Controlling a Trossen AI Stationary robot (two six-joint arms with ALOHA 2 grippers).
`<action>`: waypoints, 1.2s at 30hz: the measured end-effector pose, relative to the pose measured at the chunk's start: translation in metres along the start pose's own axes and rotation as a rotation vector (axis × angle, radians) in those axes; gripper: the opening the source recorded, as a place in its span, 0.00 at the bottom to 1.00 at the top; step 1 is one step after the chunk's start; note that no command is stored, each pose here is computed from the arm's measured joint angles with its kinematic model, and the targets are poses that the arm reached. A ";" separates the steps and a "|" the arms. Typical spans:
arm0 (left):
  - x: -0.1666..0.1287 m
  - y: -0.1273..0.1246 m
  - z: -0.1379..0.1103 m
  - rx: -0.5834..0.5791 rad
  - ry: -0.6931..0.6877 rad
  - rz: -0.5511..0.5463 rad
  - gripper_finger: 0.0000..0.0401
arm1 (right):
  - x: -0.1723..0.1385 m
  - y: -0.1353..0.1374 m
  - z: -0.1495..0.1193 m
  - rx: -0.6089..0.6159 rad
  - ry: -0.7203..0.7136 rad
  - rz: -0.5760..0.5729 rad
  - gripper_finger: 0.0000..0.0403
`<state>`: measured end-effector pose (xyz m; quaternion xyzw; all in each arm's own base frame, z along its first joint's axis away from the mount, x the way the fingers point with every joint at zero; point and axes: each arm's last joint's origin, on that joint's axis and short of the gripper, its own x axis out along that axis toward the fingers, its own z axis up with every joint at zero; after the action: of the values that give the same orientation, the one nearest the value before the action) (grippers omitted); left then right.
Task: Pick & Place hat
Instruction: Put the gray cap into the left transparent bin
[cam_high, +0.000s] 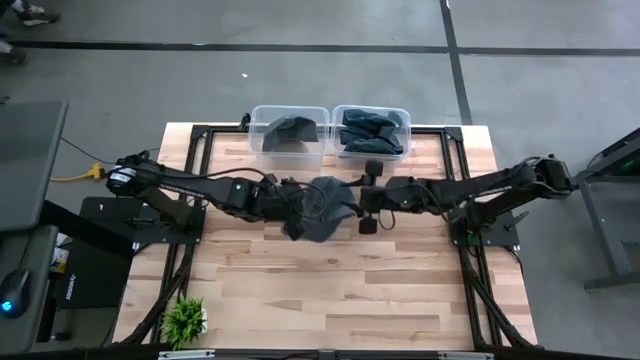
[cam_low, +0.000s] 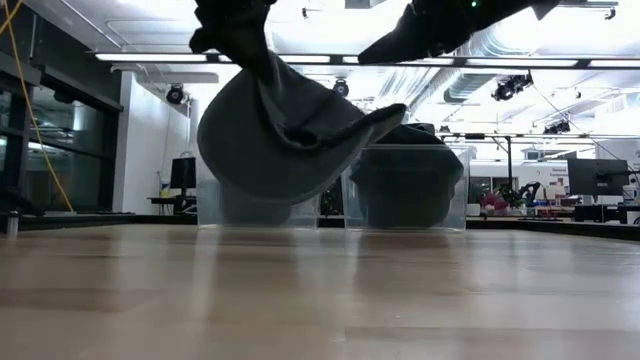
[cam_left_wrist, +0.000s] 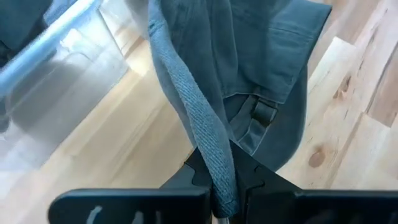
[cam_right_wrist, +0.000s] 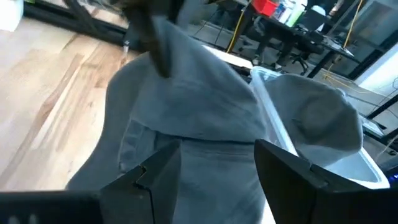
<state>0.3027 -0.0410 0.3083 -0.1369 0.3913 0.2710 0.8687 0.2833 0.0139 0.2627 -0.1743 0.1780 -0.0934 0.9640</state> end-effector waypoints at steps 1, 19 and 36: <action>-0.001 -0.001 0.000 0.011 -0.007 0.006 0.01 | 0.001 -0.003 0.000 0.005 -0.009 0.001 0.48; -0.003 -0.001 -0.002 0.129 -0.055 0.080 0.01 | 0.014 -0.076 -0.024 0.203 -0.083 0.191 0.48; -0.003 -0.003 0.000 0.184 -0.083 0.081 0.01 | 0.046 -0.097 -0.043 0.258 -0.076 0.266 0.48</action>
<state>0.3029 -0.0441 0.3109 -0.0293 0.3836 0.2741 0.8814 0.2985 -0.0996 0.2467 -0.0274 0.1492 0.0194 0.9882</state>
